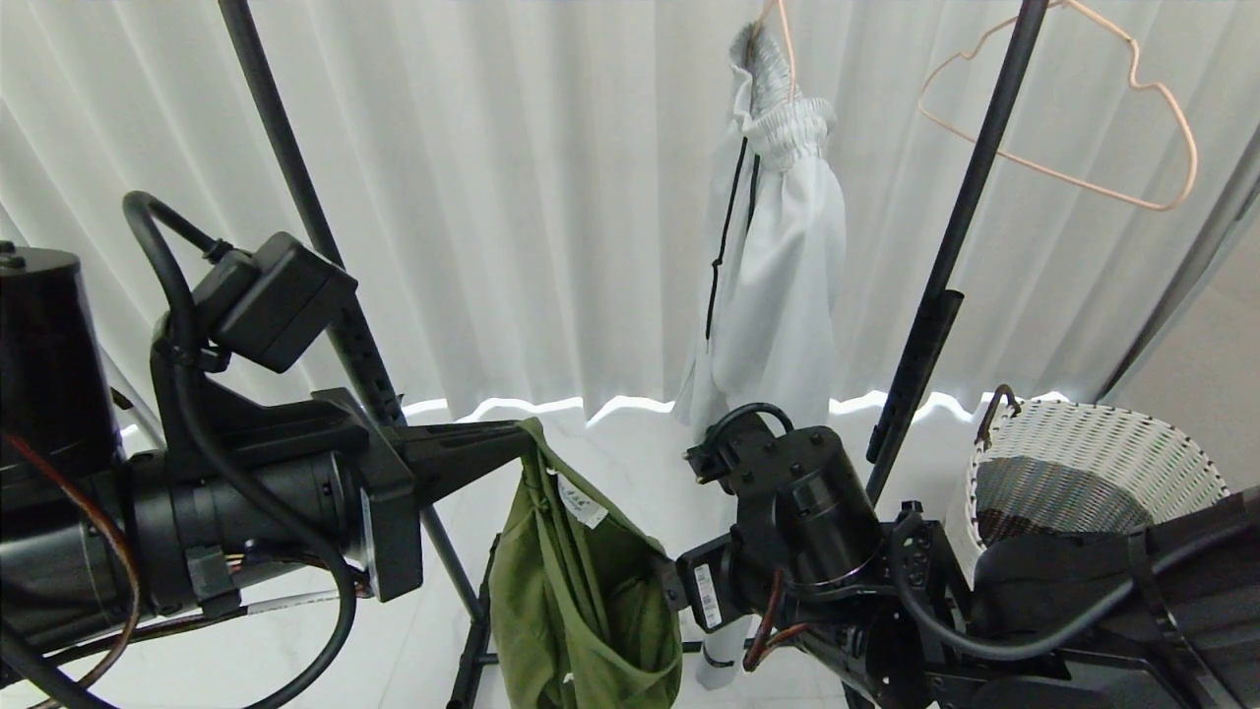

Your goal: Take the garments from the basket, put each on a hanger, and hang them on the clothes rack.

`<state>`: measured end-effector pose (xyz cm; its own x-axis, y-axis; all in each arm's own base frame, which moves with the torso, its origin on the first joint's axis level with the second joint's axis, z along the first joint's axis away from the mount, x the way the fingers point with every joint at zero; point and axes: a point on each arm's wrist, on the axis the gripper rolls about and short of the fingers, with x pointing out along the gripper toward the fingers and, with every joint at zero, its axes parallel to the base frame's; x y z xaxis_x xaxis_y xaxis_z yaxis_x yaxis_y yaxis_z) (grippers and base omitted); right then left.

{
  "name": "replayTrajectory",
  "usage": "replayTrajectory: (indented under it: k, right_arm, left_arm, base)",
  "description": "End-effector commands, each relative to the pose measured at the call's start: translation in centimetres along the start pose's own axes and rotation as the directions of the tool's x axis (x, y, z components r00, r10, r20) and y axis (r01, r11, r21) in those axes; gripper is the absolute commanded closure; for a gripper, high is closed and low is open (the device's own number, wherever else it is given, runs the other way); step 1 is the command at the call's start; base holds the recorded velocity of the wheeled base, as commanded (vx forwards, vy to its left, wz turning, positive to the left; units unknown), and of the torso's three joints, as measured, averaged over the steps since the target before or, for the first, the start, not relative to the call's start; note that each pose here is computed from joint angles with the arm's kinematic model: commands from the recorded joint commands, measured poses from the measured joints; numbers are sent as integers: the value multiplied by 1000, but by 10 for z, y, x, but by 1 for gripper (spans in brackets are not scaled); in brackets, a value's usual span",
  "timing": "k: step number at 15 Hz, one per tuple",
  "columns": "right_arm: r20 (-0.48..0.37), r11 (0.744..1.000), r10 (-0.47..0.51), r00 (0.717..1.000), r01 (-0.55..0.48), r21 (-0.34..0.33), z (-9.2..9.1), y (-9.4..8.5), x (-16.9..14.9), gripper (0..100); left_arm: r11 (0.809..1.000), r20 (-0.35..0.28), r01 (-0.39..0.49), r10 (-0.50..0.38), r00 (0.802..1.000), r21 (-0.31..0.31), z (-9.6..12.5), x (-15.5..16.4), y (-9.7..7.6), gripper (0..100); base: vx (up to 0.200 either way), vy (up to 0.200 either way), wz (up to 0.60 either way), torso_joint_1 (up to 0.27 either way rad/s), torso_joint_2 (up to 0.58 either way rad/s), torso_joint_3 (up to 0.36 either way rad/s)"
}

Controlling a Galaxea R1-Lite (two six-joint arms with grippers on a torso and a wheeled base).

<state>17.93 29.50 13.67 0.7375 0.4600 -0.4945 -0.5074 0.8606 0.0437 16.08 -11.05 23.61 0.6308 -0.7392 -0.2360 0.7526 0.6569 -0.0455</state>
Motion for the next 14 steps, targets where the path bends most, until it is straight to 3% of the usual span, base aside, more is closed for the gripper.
replayTrajectory:
  k: [1, 2, 8, 10, 14]
  right_arm:
    - [3, 1000, 5, 1000, -5, 0, 1, 1, -1, 0]
    - [3, 1000, 6, 1000, -6, 0, 0, 1, 0, 100]
    - [9, 1000, 3, 1000, -3, 3, 6, -3, -11, 100]
    - [34, 999, -8, 999, 7, 33, 24, -18, -37, 100]
    - [153, 995, -4, 988, -11, 98, 59, -43, -96, 100]
  left_arm:
    - [1000, 1, 11, -11, 1000, 3, 0, 0, -2, 100]
    - [1000, 1, 12, -12, 1000, 3, 0, 0, -3, 100]
    - [1000, -14, 15, -15, 1000, 1, -5, 0, -3, 100]
    - [1000, -23, 11, -11, 1000, 0, -9, -5, -4, 100]
    - [1000, -106, 14, -16, 994, -24, -16, -16, -8, 100]
  base:
    - [0, 0, 0, 0, 0, 0]
    - [0, 0, 0, 0, 0, 0]
    - [0, 0, 0, 0, 0, 0]
    - [0, 0, 0, 0, 0, 0]
    - [0, 0, 0, 0, 0, 0]
